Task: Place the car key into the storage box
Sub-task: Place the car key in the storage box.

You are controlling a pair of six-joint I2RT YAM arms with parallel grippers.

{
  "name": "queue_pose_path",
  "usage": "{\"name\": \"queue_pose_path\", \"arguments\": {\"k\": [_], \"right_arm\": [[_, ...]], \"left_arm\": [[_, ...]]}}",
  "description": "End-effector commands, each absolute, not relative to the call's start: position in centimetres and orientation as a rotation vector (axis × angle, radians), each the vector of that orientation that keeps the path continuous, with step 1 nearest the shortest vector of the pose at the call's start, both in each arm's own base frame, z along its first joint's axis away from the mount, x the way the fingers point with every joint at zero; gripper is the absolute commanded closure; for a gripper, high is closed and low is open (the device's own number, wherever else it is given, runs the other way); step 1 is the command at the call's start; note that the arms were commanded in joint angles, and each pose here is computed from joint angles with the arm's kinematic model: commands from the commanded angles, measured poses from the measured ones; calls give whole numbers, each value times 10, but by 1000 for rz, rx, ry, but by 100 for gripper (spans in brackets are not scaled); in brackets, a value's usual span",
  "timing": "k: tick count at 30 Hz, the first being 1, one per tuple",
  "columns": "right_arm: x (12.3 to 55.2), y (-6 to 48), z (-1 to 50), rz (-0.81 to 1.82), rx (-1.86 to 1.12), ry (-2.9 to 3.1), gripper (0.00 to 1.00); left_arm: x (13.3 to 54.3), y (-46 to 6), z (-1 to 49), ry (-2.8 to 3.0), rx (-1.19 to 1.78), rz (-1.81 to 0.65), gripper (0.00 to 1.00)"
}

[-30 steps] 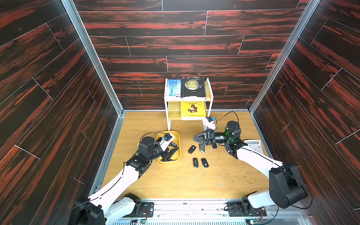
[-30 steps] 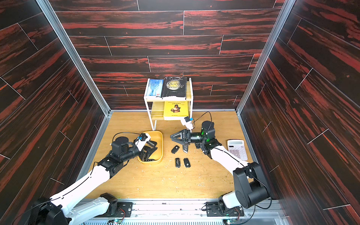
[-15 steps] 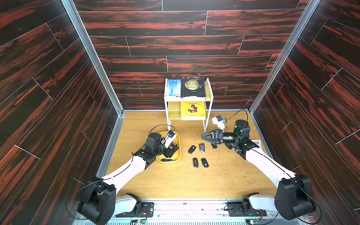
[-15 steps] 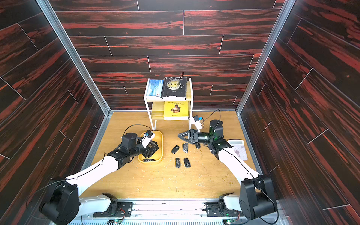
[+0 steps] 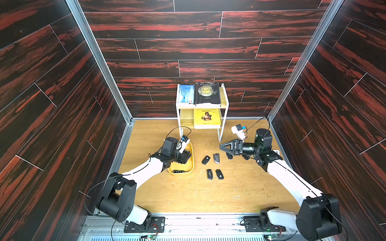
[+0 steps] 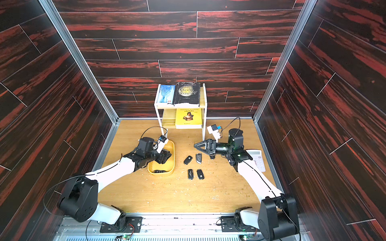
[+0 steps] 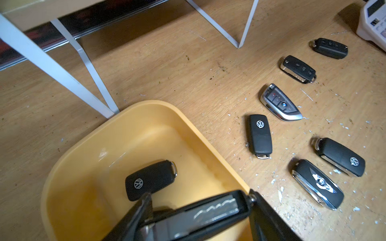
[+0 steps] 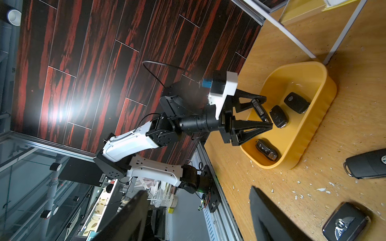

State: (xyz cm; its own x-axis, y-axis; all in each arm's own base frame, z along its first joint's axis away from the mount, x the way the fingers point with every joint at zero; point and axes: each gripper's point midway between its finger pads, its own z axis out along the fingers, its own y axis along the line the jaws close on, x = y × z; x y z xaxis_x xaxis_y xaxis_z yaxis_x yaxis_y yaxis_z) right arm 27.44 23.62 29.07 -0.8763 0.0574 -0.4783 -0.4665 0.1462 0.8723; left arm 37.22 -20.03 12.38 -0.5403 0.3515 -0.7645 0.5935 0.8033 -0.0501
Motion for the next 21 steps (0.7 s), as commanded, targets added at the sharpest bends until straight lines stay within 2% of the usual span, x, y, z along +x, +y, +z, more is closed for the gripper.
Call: {"name": "queue_pose_path", "arguments": {"k": [1,21], "right_arm": [[271,234,297,1767,-413,2013,19],[270,229,291,1756,-392,2032,19]], "left_arm": [[388,-194,127,2216,608,-354,61],[434,-185,99,2326,437,-257,64]]}}
